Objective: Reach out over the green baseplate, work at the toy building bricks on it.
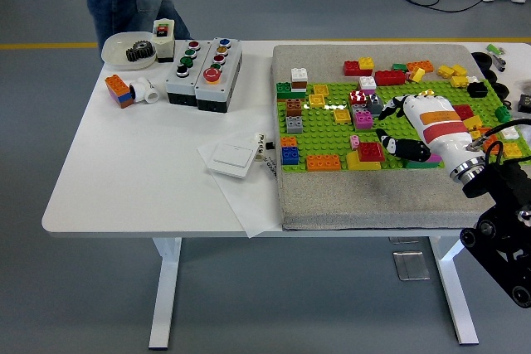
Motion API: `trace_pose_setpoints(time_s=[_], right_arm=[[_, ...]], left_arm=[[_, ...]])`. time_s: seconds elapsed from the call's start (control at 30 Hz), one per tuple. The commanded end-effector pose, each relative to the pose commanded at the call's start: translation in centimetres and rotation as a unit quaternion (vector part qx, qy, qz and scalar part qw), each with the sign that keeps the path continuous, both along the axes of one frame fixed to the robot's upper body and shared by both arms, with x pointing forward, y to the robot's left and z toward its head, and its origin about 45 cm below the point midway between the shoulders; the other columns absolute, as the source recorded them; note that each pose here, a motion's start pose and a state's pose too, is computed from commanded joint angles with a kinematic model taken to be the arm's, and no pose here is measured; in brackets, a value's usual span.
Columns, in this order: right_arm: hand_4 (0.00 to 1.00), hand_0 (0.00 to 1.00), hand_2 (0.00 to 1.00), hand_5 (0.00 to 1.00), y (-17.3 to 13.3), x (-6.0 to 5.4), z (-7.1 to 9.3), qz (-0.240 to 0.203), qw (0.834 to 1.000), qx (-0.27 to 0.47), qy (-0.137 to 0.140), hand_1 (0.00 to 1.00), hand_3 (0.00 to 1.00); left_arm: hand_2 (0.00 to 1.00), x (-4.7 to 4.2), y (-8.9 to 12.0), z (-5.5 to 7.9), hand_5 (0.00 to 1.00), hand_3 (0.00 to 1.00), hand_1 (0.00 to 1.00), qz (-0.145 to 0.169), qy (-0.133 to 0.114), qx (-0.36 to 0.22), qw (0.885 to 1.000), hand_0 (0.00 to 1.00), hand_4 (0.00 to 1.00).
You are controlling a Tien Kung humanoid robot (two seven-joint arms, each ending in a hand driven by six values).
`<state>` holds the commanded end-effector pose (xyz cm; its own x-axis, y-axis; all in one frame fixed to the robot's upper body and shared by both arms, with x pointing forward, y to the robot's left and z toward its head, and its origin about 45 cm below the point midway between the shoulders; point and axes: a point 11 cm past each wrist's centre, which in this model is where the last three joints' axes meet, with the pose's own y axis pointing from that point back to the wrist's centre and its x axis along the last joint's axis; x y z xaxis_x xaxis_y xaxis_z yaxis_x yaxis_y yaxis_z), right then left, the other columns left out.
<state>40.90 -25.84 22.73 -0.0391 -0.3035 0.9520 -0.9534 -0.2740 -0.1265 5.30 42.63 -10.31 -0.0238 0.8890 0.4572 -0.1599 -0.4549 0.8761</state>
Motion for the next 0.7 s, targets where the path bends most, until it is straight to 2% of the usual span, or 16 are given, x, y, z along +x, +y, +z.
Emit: trace_pose_setpoints(time_s=[0.1, 0.23, 0.37, 0.4, 0.43, 0.57, 0.6, 0.7], right_arm=[[0.689, 0.496, 0.545, 0.254, -0.5, -0.3, 0.2, -0.009, 1.000, 0.029, 0.002, 0.507, 0.514], [0.695, 0.534, 0.554, 0.272, -1.5, -1.4, 0.9, -0.012, 0.992, 0.128, 0.006, 0.520, 0.521], [0.695, 0.534, 0.554, 0.272, -2.3, -1.9, 1.8, -0.012, 0.975, 0.222, 0.009, 0.520, 0.521], [0.820, 0.624, 0.658, 0.374, -2.7, -2.0, 1.9, -0.013, 0.970, 0.243, 0.012, 0.624, 0.552], [0.820, 0.624, 0.658, 0.374, -3.1, -2.0, 2.1, -0.016, 0.964, 0.266, 0.016, 0.624, 0.552], [0.820, 0.624, 0.658, 0.374, -5.2, -2.2, 1.8, -0.032, 0.936, 0.348, 0.052, 0.624, 0.552], [0.998, 0.756, 0.761, 0.624, -5.7, -2.3, 1.6, -0.035, 0.926, 0.370, 0.064, 0.726, 0.685], [0.998, 0.756, 0.761, 0.624, -6.6, -2.5, 1.1, -0.039, 0.898, 0.429, 0.085, 0.726, 0.685]], left_arm=[[0.825, -0.05, 0.0, 0.0, 0.637, 0.650, 0.814, -0.001, 0.002, 0.000, 1.000, 0.798, 0.660], [0.826, -0.19, 0.0, -0.1, 0.638, 0.650, 0.813, -0.002, 0.004, -0.001, 1.000, 0.797, 0.659], [0.826, -0.41, 0.0, -0.1, 0.638, 0.650, 0.813, -0.002, 0.007, -0.002, 1.000, 0.797, 0.659], [0.826, -0.43, 0.0, -0.1, 0.638, 0.650, 0.813, -0.003, 0.007, -0.003, 1.000, 0.796, 0.659], [0.826, -0.44, 0.0, -0.1, 0.638, 0.650, 0.813, -0.004, 0.008, -0.003, 1.000, 0.796, 0.659], [0.826, -0.55, -0.1, -0.2, 0.638, 0.650, 0.813, -0.007, 0.011, -0.005, 1.000, 0.796, 0.659], [0.827, -0.59, -0.1, -0.2, 0.637, 0.652, 0.816, -0.007, 0.011, -0.006, 1.000, 0.798, 0.657], [0.827, -0.76, -0.2, -0.2, 0.637, 0.652, 0.816, -0.005, 0.012, -0.006, 1.000, 0.798, 0.657]])
